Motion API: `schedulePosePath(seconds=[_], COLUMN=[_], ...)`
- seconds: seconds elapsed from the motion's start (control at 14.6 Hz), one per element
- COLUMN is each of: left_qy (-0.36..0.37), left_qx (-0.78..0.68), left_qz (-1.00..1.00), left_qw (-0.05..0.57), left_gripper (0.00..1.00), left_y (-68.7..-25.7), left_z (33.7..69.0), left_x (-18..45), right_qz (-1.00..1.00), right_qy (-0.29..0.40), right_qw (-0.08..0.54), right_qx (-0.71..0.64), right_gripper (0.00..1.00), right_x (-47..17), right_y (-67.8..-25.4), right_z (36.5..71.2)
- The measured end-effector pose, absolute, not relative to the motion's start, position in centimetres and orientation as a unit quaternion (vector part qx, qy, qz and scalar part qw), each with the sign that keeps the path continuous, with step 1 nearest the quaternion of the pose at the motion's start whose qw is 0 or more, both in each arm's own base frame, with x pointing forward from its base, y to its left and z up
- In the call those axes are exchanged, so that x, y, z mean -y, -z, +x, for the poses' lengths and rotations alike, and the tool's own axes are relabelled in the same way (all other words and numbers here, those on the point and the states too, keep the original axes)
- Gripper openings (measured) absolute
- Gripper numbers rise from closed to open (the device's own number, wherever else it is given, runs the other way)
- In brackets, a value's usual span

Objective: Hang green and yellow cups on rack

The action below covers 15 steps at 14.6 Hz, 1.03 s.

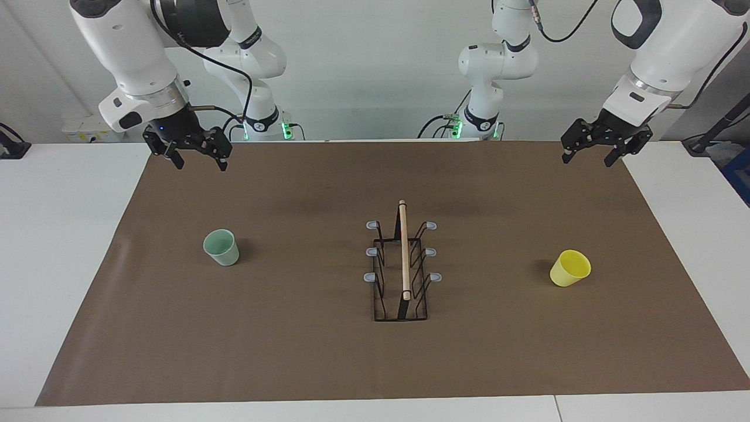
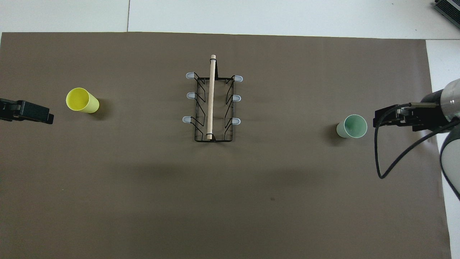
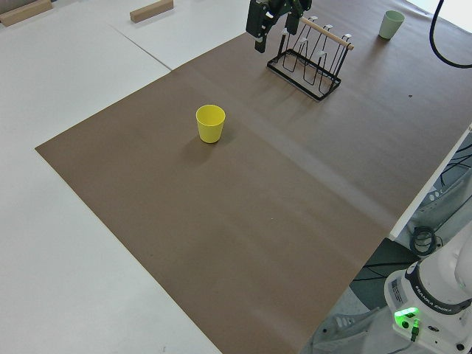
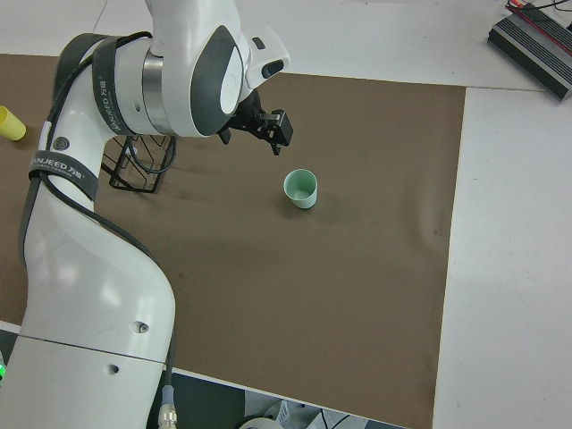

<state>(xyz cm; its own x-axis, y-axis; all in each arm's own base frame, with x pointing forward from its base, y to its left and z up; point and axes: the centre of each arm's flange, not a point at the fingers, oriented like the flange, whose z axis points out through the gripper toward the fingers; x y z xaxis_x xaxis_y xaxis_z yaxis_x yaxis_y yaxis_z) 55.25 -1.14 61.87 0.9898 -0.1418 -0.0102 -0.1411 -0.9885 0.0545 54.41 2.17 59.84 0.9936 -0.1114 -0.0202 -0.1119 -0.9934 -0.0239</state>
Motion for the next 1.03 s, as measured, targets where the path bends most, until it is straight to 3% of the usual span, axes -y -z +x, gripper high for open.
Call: schedulePosePath(seconds=[1.03], left_qy=[0.015], left_qx=[0.055], left_qz=[0.998], left_qw=[0.027], left_gripper=[1.0], left_y=[-61.5], left_z=[55.2], left_x=[1.8], right_qz=[-1.0], right_qy=[-0.008], right_qw=[0.013], right_qx=[-0.026], right_gripper=[1.0], right_x=[-1.8], right_y=[-57.9], right_z=[54.1])
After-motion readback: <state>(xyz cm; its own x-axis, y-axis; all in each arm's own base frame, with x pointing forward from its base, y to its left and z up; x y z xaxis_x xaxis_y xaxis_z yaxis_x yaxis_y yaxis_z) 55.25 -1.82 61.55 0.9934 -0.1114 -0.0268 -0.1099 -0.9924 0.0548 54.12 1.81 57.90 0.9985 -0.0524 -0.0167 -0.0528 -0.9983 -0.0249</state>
